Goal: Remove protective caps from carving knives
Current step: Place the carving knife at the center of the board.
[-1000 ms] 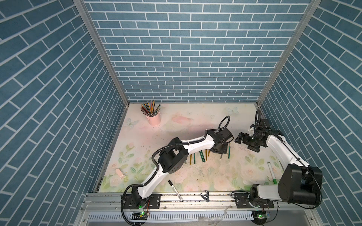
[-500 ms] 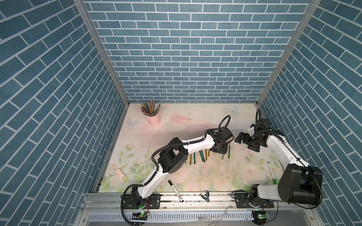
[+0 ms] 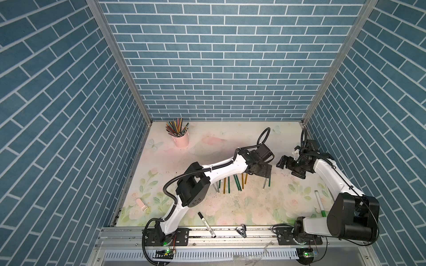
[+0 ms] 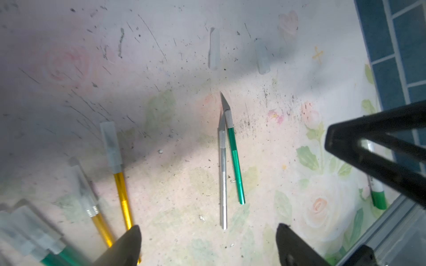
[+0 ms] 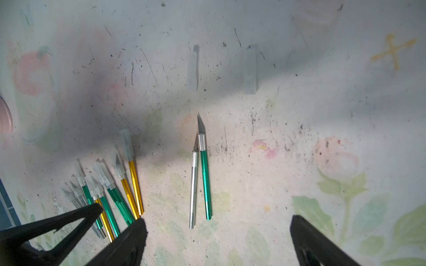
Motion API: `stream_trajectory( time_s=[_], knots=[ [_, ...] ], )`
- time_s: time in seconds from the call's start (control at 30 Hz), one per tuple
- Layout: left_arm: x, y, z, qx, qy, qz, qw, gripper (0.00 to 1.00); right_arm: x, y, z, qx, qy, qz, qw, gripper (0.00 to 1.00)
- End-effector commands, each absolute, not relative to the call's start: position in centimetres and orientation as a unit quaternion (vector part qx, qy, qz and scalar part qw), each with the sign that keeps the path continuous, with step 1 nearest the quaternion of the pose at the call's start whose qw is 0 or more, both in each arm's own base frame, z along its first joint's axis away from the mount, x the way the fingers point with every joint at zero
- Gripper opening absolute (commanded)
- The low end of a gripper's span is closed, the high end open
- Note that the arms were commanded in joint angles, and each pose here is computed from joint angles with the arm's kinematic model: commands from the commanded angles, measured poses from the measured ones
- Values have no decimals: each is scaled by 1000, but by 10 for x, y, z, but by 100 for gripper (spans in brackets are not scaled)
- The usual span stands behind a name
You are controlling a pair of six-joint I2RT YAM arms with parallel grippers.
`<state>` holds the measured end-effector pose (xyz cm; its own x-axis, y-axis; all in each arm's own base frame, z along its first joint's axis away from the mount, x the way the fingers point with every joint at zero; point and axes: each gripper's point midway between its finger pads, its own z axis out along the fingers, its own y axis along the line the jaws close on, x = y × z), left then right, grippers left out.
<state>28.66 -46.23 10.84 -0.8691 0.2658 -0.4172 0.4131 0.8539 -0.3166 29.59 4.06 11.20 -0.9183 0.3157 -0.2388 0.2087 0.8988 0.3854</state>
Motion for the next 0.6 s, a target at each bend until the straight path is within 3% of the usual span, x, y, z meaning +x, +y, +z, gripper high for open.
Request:
stream_trajectory(
  time_s=[0.0,0.27,0.57],
  knots=[
    [295,-437,107,170,952,-165,194,99,310,39,125,131,959,183,171,98],
    [298,-398,105,173,958,-102,204,99,333,44,128,131,956,194,178,98],
    [294,-393,80,196,964,-62,170,82,350,48,124,132,954,199,181,98]
  ],
)
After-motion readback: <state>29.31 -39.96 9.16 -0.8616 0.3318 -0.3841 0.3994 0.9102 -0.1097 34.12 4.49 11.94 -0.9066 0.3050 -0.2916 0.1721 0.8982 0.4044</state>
